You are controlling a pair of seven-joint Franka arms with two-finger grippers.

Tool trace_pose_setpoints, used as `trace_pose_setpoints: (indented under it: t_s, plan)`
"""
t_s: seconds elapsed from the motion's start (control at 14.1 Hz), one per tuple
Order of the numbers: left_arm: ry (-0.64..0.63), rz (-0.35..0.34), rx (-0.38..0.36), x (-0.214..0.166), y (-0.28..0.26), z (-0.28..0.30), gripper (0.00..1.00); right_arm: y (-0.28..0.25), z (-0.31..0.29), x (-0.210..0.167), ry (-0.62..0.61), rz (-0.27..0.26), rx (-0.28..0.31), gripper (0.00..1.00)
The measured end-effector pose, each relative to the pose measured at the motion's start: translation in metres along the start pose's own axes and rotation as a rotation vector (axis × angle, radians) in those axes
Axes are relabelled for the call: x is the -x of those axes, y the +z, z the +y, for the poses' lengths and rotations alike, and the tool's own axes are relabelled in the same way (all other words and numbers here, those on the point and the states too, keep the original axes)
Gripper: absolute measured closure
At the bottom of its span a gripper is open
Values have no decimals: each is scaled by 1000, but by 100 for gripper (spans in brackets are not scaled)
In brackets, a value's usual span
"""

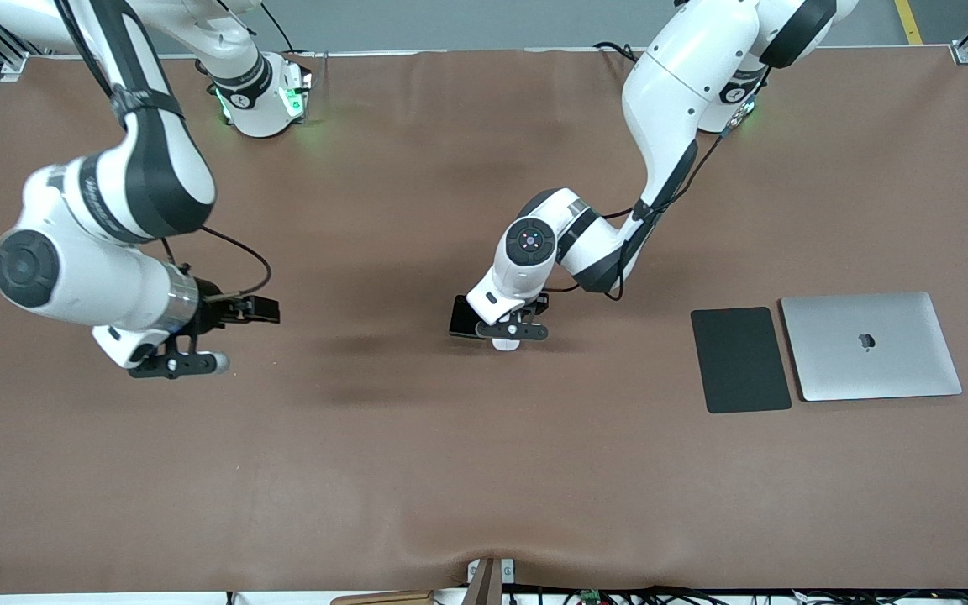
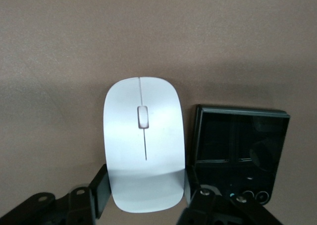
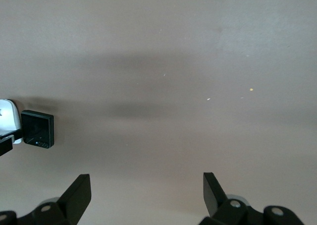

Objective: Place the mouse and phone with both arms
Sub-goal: 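Hold the mouse with the left gripper while the right gripper reaches the phone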

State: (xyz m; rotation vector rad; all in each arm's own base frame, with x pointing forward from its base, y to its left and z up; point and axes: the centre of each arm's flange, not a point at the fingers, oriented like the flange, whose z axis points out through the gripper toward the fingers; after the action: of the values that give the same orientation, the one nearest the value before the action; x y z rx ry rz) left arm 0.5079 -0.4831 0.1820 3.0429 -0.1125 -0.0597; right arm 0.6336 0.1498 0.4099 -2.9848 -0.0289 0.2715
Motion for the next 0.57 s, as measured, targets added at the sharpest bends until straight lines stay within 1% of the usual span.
trace_pose_setpoints:
  t_s: [0.14, 0.21, 0.43, 0.57]
  plan:
    - [0, 5, -4, -2, 0, -2, 37, 19, -13, -5, 24, -9, 5, 0]
    - [4, 11, -9, -4, -1, -3, 37, 26, -21, -7, 29, -4, 5, 0]
    - [1, 23, -23, -10, -3, -10, 37, 47, -44, -14, 32, 36, 2, 0]
    - [-8, 19, -36, -16, -9, -15, 37, 70, -56, -19, 22, 60, 0, 0]
